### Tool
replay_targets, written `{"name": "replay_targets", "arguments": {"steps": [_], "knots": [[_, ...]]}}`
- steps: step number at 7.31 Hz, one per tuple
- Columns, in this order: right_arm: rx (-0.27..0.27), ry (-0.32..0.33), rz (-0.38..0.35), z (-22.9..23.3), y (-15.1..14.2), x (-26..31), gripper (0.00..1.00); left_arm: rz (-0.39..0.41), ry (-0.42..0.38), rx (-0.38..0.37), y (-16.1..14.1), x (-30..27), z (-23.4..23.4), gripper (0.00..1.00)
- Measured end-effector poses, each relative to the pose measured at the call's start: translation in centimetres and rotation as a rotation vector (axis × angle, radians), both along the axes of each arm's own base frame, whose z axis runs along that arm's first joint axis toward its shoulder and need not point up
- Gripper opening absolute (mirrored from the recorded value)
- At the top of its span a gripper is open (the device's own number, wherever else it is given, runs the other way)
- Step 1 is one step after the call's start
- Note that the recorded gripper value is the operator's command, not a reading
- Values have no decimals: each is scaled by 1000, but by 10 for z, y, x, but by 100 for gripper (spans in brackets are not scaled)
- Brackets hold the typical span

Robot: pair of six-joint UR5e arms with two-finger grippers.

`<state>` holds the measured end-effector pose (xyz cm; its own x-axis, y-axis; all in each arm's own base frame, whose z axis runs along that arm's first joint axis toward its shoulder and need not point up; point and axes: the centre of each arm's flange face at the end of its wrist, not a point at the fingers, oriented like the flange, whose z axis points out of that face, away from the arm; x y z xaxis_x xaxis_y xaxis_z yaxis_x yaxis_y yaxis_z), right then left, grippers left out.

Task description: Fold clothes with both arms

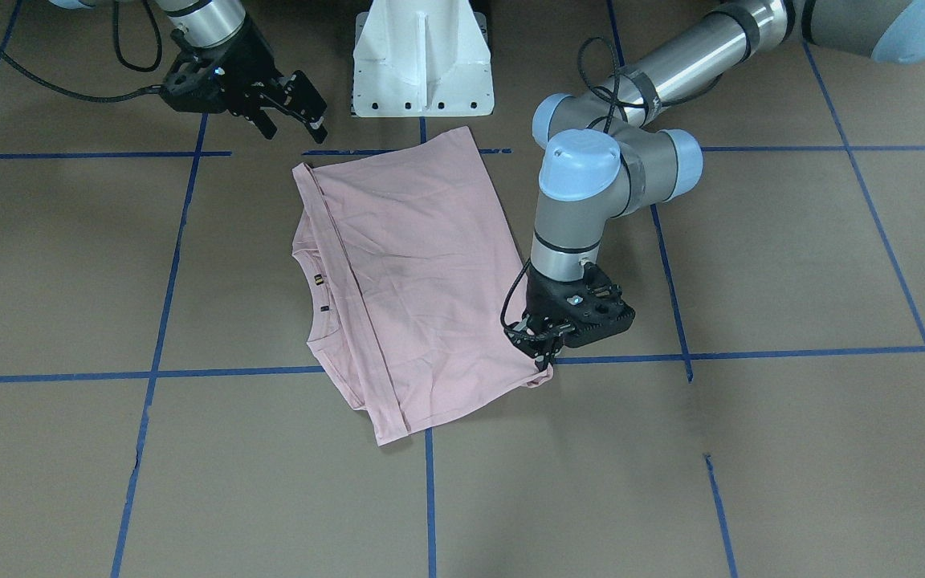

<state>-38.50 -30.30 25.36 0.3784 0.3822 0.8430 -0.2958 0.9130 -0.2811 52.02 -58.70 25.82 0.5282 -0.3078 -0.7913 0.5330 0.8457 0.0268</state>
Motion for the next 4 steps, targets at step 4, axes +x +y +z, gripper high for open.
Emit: {"name": "replay_targets", "arguments": {"steps": [4], "knots": [[3, 15, 15, 5, -3, -3, 100, -57, 26, 115, -61, 27, 2, 0]]}}
